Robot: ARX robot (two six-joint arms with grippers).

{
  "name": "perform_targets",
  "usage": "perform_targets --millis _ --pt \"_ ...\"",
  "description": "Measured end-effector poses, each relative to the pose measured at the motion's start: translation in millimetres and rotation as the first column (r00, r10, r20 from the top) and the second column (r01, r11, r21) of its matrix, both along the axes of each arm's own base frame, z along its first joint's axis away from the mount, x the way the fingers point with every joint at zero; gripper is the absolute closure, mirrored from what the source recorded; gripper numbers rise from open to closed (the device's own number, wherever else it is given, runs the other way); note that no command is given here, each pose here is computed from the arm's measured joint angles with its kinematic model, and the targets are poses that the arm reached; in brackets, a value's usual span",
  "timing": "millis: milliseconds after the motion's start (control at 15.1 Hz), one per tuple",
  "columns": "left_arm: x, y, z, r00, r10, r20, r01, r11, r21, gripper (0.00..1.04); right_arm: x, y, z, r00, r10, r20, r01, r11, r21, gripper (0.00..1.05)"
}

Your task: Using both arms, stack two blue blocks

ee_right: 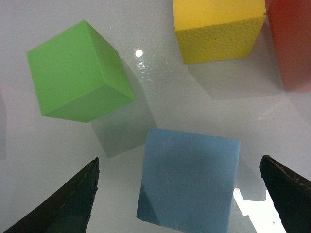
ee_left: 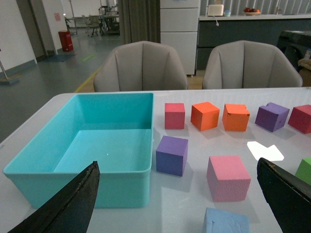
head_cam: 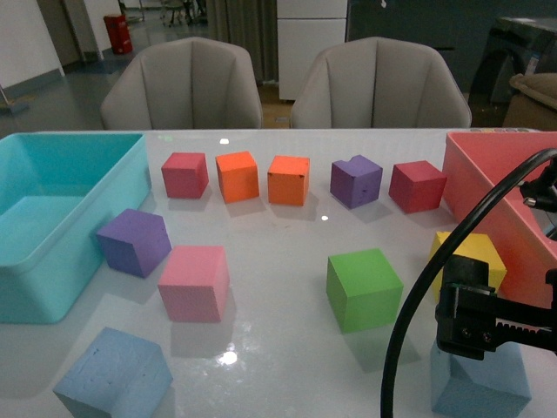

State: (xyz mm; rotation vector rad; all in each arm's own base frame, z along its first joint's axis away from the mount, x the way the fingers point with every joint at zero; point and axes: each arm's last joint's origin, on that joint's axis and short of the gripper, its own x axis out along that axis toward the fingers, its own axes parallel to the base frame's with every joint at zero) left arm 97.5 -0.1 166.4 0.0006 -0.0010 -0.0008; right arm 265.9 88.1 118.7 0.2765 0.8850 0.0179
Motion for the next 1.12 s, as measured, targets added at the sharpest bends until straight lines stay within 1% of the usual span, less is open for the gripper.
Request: perform_targets --millis 529,662,728,860,926,1125 --pt "0.0 0.0 0.0 1.000 0.000 0.000 0.000 1.000 0.000 0.07 3.8 3.2 -20.3 0.999 -0.007 -0.052 0.007 1.000 0.002 0.06" --pt "0.0 0.0 0.0 1.000 0.000 0.000 0.000 1.000 0.000 0.07 9.5 5.1 -35.7 0.997 -0.003 -0.081 0.003 1.000 -0.001 0.06" --pt "0.0 0.0 0.0 1.000 0.000 0.000 0.000 1.000 0.000 0.07 11.0 5.6 -34.4 0.997 -0.006 -0.072 0.006 1.000 0.005 0.35" --pt "0.0 0.0 0.0 1.000 0.000 0.000 0.000 1.000 0.000 0.07 9.6 5.0 -32.8 0.998 -0.008 -0.063 0.009 1.000 0.005 0.51" --pt "0.0 0.0 0.0 1.000 0.000 0.000 0.000 1.000 0.000 0.07 6.7 3.9 -29.5 0.998 -0.010 -0.054 0.011 1.000 0.006 0.55" --pt "0.0 0.0 0.0 1.000 0.000 0.000 0.000 1.000 0.000 0.07 1.4 1.9 -20.1 0.999 -0.015 -0.033 0.015 1.000 0.007 0.60"
